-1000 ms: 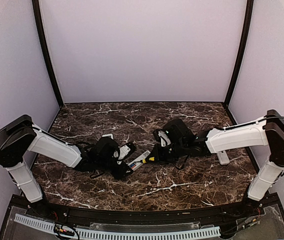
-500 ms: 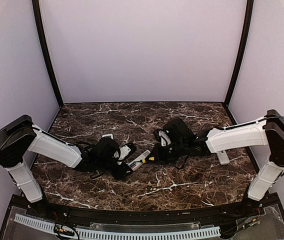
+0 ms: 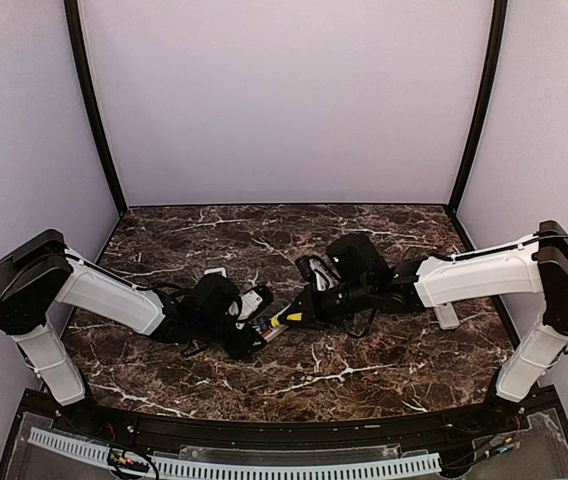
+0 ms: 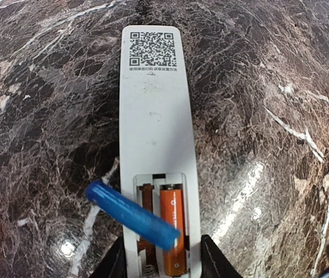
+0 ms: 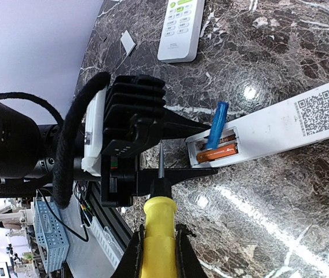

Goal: Unload the batteries from the remote control
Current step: Remove the battery from the remote control without the battery cover.

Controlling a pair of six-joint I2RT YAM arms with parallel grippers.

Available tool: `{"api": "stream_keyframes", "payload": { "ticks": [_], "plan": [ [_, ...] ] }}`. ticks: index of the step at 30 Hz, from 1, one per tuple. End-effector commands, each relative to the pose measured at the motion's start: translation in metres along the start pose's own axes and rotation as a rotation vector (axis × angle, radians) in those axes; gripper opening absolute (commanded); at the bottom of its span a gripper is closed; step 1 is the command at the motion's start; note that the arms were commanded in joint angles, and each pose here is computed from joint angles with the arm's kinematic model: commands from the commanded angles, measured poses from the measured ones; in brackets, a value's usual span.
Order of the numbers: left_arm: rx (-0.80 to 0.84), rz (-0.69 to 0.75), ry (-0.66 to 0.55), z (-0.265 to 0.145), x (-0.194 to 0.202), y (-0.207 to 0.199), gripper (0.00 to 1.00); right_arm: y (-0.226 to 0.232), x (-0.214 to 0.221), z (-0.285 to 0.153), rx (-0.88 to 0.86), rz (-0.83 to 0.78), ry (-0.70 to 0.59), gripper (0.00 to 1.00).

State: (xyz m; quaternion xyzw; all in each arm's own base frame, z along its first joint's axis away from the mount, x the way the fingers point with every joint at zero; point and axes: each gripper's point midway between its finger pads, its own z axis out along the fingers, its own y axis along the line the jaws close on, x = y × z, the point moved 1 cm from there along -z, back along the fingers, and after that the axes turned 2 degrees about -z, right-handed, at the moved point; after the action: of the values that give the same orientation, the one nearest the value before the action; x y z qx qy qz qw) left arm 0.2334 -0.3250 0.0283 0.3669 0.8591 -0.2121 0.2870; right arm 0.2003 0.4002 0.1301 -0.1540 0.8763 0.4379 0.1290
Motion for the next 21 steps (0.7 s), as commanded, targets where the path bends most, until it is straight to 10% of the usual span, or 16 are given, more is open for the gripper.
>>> {"api": "stream_keyframes", "payload": {
  "ticks": [1, 11, 21],
  "plan": [
    [-0.024, 0.005, 0.109, 0.007, 0.03, 0.004, 0.23, 0.01, 0.002, 0.0, -0.04, -0.013, 0.012, 0.0],
    [-0.037, -0.014, 0.088, 0.001, 0.027, 0.006, 0.28, 0.002, -0.009, -0.019, 0.058, -0.022, -0.068, 0.0],
    [-0.06, -0.092, -0.049, -0.036, -0.021, 0.004, 0.68, -0.012, -0.02, -0.047, 0.187, -0.019, -0.172, 0.0]
  ]
}}
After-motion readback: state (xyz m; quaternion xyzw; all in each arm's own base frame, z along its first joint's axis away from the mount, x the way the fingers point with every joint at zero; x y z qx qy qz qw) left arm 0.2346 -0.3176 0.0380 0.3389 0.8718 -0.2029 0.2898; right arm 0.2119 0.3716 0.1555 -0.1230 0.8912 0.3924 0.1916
